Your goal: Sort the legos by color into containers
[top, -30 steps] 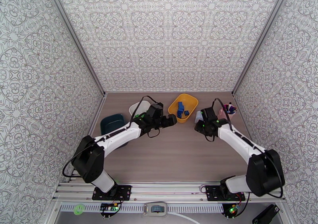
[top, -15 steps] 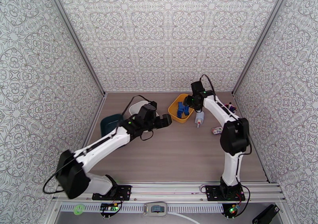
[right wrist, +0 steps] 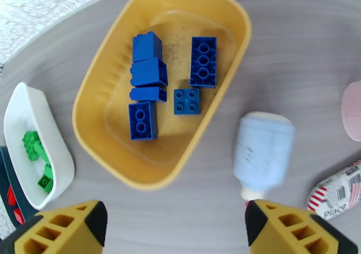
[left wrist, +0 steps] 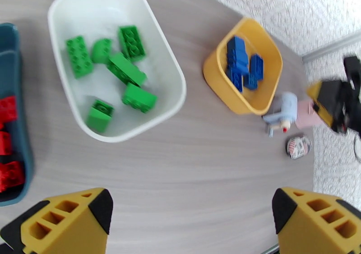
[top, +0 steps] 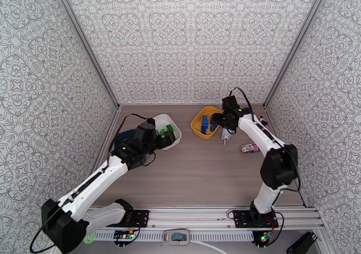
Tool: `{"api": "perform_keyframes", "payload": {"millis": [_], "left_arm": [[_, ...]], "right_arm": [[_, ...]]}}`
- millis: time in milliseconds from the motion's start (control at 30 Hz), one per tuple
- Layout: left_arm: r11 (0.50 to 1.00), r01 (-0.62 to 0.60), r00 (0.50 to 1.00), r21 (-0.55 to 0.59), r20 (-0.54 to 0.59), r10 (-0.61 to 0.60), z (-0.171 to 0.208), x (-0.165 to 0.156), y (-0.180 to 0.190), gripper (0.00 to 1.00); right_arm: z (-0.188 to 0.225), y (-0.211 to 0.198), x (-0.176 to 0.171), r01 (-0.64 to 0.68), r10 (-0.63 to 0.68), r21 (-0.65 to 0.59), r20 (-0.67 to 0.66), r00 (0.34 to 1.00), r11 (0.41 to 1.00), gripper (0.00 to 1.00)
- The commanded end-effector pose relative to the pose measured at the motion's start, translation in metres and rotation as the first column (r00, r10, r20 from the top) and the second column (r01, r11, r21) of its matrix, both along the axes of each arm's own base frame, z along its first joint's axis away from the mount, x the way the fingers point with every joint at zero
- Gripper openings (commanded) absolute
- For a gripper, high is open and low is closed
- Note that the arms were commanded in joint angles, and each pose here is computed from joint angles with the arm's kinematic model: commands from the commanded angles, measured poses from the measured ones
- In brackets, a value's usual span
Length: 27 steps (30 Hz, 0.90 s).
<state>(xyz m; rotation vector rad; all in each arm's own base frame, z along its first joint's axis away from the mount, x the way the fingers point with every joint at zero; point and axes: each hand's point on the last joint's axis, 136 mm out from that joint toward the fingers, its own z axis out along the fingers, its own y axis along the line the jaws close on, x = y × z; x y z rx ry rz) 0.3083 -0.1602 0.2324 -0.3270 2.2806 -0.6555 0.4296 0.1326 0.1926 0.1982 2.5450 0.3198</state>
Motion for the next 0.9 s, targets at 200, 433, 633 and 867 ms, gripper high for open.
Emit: {"api": "perform_keyframes", "payload": {"millis": [200,433,633,867], "left_arm": [[0.988,-0.096,0.984,0.123,0.163,0.075,0.045,-0.005,0.055,0.99],[0.974,-0.148,0.957,0.172,0.275,0.097,0.075,0.002,0.09,0.99],[0.928,-0.359,0.796,0.102,0.553,0.247,0.083,0.007,0.127,0.99],[0.764,-0.6,0.679,0.237,0.655,0.331,0.032,0.006,0.182,0.99]], "right_arm": [[0.041,-0.038,-0.042,0.033,-0.015,-0.093,0.193,0.981,0.995,0.87],[0.082,-0.069,-0.076,0.133,-0.078,-0.101,0.426,0.901,0.986,0.99],[0.089,-0.076,-0.094,0.125,-0.045,-0.071,0.674,0.737,0.99,0.99],[0.036,-0.129,-0.08,0.36,-0.128,-0.24,0.647,0.751,0.901,0.99]]}}
